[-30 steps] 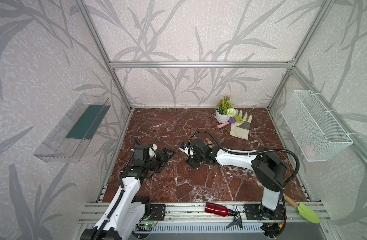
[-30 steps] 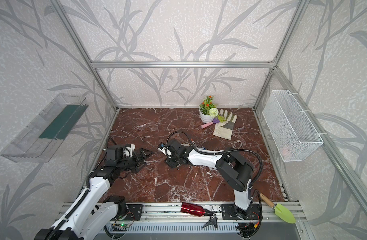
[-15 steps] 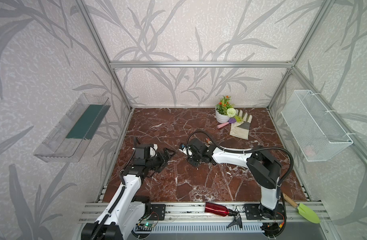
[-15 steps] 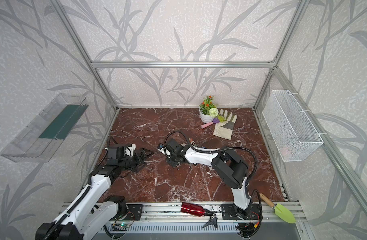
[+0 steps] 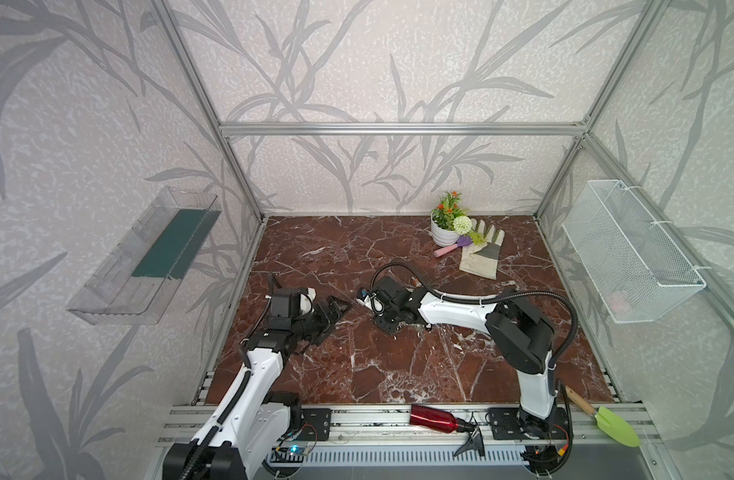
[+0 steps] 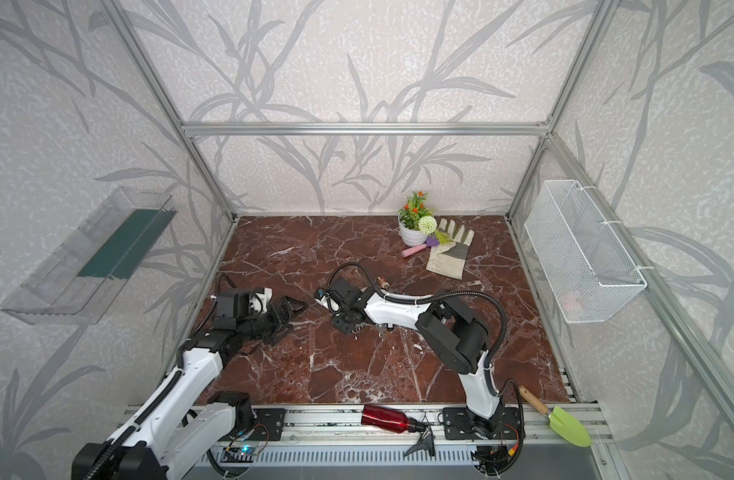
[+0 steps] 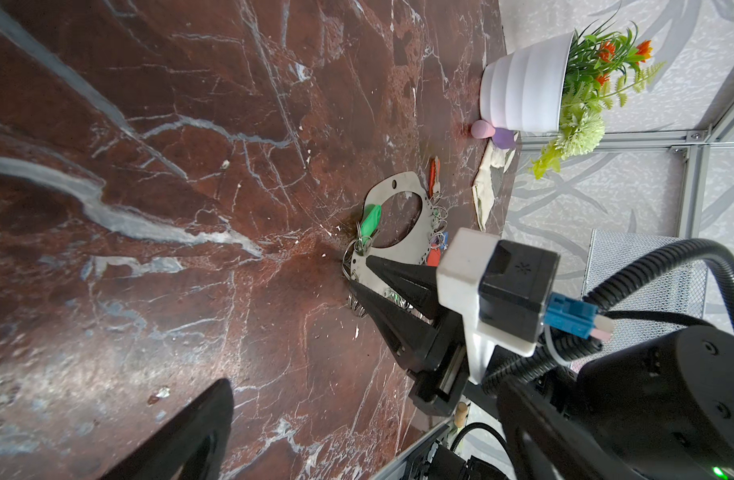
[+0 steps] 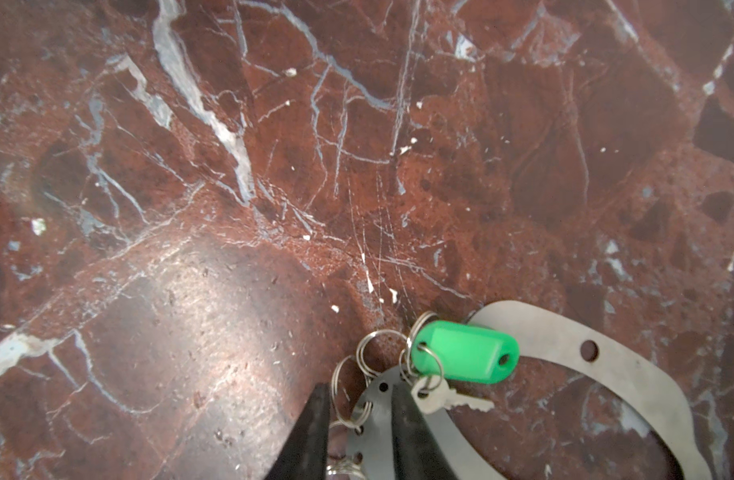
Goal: Put the keys on the keyring
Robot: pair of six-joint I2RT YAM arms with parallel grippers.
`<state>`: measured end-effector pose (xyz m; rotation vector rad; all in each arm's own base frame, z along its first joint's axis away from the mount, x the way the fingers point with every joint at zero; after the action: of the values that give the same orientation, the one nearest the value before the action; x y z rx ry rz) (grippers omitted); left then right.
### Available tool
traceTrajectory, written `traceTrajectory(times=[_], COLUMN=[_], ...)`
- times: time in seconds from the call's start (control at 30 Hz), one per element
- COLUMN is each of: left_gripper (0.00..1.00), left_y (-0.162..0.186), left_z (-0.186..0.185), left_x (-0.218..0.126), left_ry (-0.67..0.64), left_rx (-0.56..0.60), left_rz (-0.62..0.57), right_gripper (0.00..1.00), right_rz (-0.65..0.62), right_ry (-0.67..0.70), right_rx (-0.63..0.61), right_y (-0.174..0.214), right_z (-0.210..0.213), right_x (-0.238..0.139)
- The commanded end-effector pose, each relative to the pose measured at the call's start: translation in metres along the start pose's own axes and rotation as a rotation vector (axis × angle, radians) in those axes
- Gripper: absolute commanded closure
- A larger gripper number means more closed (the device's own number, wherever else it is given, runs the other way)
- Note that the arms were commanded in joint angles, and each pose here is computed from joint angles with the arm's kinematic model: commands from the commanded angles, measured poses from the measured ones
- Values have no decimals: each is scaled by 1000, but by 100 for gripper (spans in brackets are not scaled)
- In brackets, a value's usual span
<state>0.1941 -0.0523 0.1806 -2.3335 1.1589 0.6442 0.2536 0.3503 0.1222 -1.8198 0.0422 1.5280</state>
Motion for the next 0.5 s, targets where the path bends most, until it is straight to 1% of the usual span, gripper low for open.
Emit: traceTrajectory(times=[0.0,0.17,0.47], left_gripper=[1,1,1], left_y=[-4,-4,-4], left_z=[0,0,0], left_x=[1,1,2], left_ry=[-3,-1,-2], left_rx=[10,10,15], left_rz=[-13,-11,-12], right_gripper=[71,71,78], right_rz=[31,35,42], right_ry=[10,12,15], right_rx=[-11,-12,-12], right_y=[3,4,4], right_z=[1,1,1], right_x=[3,5,8])
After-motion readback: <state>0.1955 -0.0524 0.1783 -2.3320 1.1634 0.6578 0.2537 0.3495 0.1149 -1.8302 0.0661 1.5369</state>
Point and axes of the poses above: each gripper's point midway between its finger pads, its own x axis out along the fingers, its own z axis along the line the jaws close on, y = z × x, the point moved 10 cm from there along -x, back along the fingers, and after that the axes turned 5 degrees about x, right-handed, at the moved point
